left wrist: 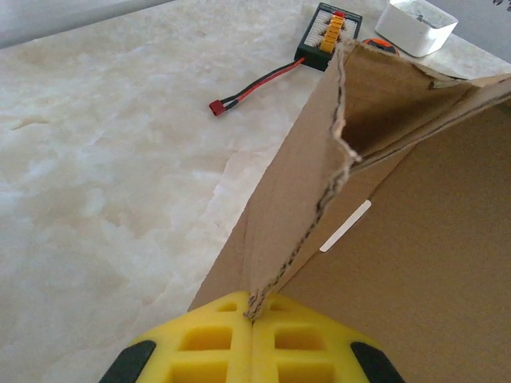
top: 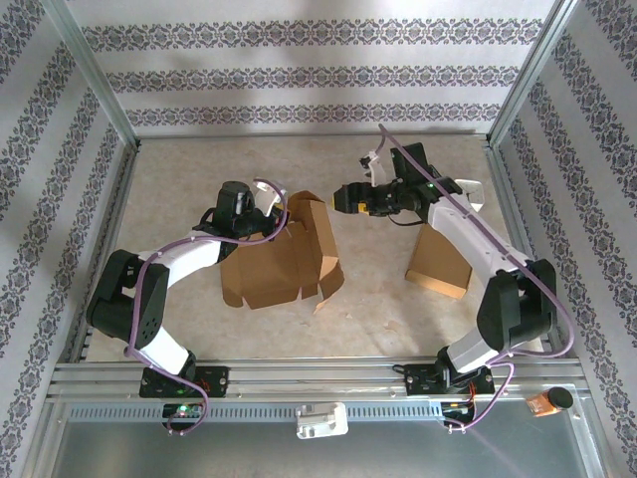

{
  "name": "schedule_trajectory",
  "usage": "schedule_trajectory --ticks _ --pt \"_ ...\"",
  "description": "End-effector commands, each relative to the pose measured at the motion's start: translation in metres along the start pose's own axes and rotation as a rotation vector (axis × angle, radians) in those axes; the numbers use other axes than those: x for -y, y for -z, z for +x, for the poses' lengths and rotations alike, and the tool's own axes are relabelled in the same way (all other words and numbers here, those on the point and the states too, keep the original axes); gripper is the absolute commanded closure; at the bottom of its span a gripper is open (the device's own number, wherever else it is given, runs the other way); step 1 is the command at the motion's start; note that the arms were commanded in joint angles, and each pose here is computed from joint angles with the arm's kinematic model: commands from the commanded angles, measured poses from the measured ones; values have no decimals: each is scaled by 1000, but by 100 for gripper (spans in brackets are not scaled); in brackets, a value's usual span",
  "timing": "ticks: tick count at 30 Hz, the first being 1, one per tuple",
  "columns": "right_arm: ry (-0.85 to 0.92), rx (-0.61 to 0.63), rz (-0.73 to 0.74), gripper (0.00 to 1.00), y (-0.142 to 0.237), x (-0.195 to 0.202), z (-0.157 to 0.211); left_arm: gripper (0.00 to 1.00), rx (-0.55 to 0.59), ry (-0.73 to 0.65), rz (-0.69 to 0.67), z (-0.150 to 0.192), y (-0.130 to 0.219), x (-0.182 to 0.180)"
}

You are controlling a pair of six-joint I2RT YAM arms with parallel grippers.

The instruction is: Fold the paper box

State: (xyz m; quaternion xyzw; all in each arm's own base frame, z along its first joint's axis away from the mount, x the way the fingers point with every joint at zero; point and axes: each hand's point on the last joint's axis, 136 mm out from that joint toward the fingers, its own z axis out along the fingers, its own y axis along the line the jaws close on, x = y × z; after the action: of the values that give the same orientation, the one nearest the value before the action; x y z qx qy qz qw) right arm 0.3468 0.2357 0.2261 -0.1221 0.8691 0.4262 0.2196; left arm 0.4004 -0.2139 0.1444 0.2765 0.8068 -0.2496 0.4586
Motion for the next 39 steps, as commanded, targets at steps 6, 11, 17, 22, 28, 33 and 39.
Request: schedule_trajectory --ticks 6,11,17,22,28,33,39 --pt "-77 -99 43 20 -37 20 39 100 9 -11 -9 -11 -3 1" --pt "-85 -153 93 27 -51 34 57 100 -2 0 -28 -11 -1 -1" --pt "-81 -177 235 32 -39 67 58 100 -3 47 -38 -11 11 4" --pt "-66 -178 180 37 -44 55 56 100 41 117 55 -11 15 23" --pt "-32 -183 128 45 -53 36 59 100 75 160 26 -11 19 22" --pt "29 -185 161 46 -58 31 62 100 127 251 39 2 19 29" --pt "122 -195 207 49 -62 22 70 100 231 338 13 27 30 29"
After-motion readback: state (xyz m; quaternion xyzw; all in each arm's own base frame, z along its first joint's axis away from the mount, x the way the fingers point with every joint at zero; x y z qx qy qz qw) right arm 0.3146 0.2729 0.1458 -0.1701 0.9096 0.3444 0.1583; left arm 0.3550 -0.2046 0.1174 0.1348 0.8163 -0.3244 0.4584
